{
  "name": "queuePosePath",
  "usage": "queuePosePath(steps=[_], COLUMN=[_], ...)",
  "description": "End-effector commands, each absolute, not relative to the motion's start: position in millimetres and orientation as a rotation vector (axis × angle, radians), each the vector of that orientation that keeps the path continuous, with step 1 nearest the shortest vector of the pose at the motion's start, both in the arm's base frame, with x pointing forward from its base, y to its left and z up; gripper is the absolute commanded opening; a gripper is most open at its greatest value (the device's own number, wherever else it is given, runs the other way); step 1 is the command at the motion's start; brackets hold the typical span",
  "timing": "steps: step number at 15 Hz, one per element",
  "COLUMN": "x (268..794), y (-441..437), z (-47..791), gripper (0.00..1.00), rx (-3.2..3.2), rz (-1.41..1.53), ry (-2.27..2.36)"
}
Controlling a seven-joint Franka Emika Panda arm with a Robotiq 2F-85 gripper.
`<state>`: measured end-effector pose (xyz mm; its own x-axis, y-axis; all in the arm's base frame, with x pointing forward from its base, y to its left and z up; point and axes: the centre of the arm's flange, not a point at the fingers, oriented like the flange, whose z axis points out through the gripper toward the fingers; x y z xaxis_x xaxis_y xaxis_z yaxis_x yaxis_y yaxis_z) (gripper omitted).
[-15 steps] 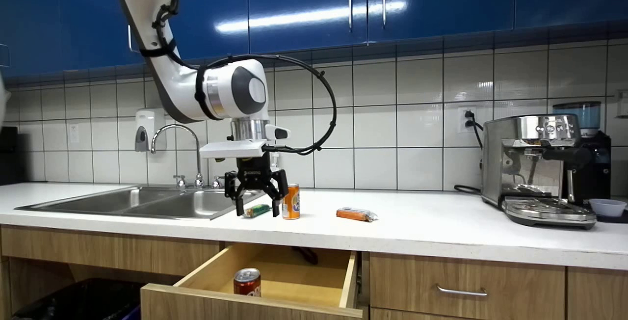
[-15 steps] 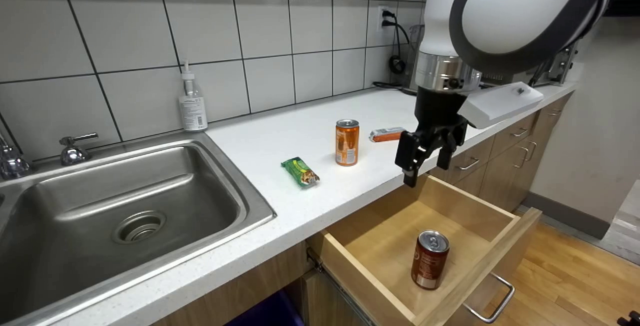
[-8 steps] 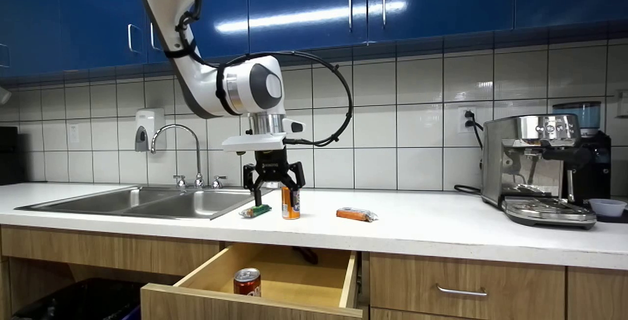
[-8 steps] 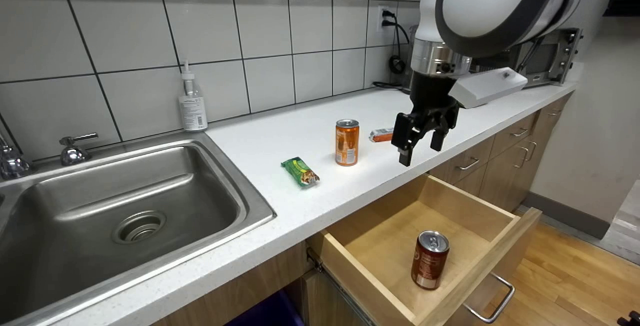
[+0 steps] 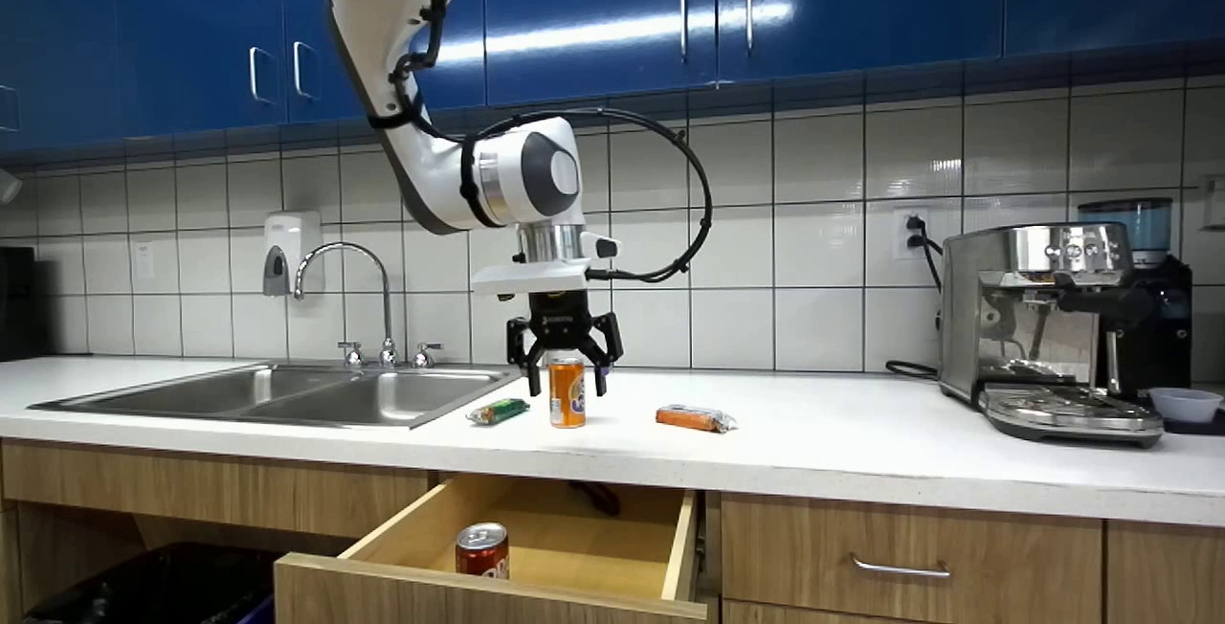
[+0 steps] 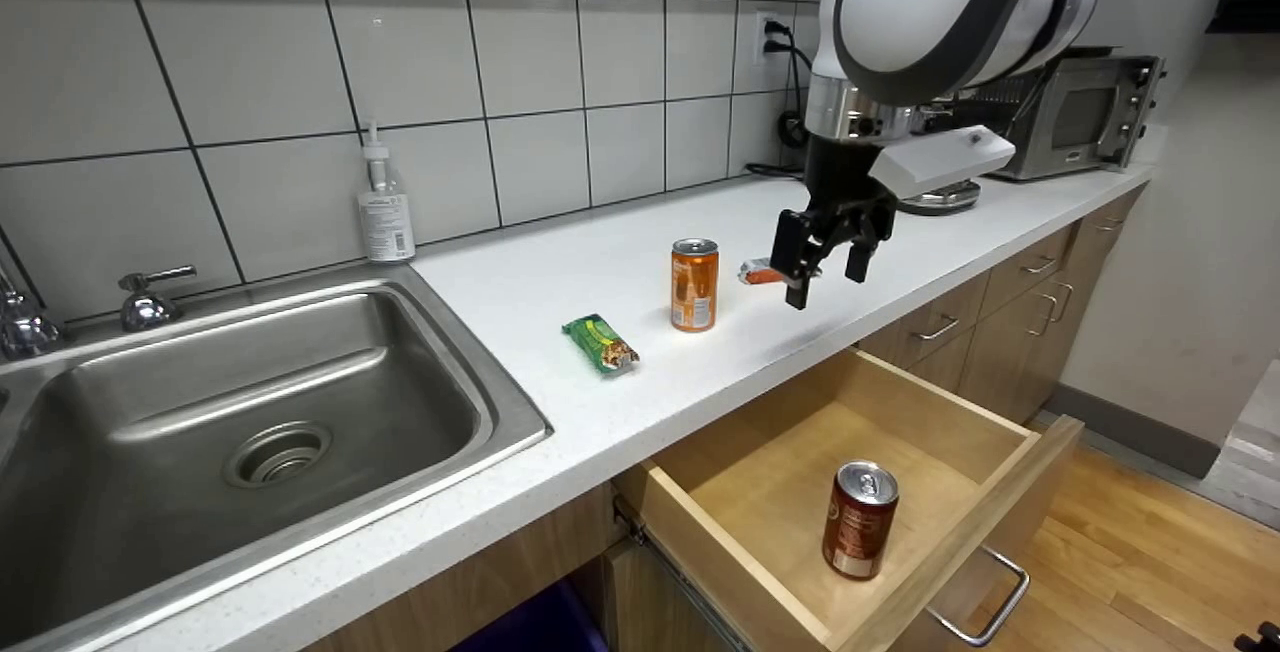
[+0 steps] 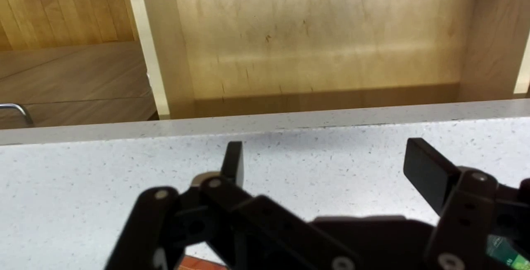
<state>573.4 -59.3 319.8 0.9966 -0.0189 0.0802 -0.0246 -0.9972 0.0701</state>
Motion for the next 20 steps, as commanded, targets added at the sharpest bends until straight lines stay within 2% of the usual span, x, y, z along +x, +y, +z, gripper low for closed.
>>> queuePosePath(steps=[1,20], x=[574,588], y=[-59,-54], z=[319,330], gripper=[1.00,1.00], rx=[3.068,3.052], rz=[0.121,0.164], ry=[-0.033,0.042])
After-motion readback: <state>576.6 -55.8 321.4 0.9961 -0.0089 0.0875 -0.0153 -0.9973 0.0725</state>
